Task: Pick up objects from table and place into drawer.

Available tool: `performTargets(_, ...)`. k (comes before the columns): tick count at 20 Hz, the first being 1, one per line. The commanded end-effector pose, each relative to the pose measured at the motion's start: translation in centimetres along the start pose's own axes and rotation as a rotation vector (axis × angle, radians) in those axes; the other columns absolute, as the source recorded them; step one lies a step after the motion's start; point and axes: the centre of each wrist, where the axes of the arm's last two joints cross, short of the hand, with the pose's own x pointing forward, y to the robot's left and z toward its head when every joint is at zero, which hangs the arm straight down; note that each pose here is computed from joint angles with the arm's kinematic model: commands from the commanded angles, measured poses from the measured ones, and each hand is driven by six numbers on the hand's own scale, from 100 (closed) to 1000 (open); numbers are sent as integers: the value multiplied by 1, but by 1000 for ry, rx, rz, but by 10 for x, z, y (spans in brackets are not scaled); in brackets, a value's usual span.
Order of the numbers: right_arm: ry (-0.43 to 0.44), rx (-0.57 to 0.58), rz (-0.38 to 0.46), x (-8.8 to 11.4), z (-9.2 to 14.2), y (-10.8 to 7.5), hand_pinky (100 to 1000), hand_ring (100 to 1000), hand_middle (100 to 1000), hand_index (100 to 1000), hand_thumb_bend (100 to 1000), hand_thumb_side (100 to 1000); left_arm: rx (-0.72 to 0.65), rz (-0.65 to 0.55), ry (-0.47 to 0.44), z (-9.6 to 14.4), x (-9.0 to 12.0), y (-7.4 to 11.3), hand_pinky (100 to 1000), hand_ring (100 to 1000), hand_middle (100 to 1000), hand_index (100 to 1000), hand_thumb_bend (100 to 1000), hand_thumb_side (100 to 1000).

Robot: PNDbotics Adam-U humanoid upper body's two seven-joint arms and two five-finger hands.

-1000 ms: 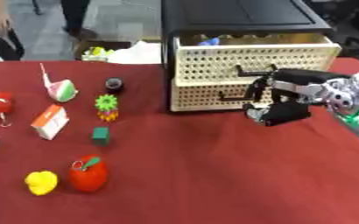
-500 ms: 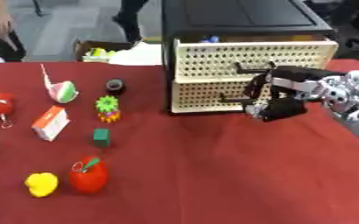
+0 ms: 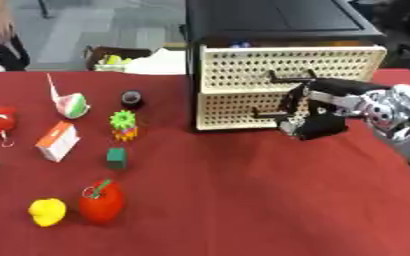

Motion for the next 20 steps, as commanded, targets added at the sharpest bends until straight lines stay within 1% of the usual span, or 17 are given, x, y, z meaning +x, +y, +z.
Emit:
performTargets(1,26,-47,19,-5,5,-17,129,451,708,838,100,715,4,9,-27,-5,6,2,467,580,585,738,100,831)
performTargets(7,43,-52,7,-10,-6,-23,128,449,697,832,100,717,3,6,-21,-4,5,3,466,579,584,737,100,831)
performTargets(12,38,-62,15,-8,-11,-27,129,451,699,832,100,722,3,5,-19,-4,5,3,466,579,584,737,100,832)
performTargets(20,68,-67,12,-13,-25,-31,129,451,700,832,100,721,2,6,-15,-3,4,4,465,579,584,736,100,833)
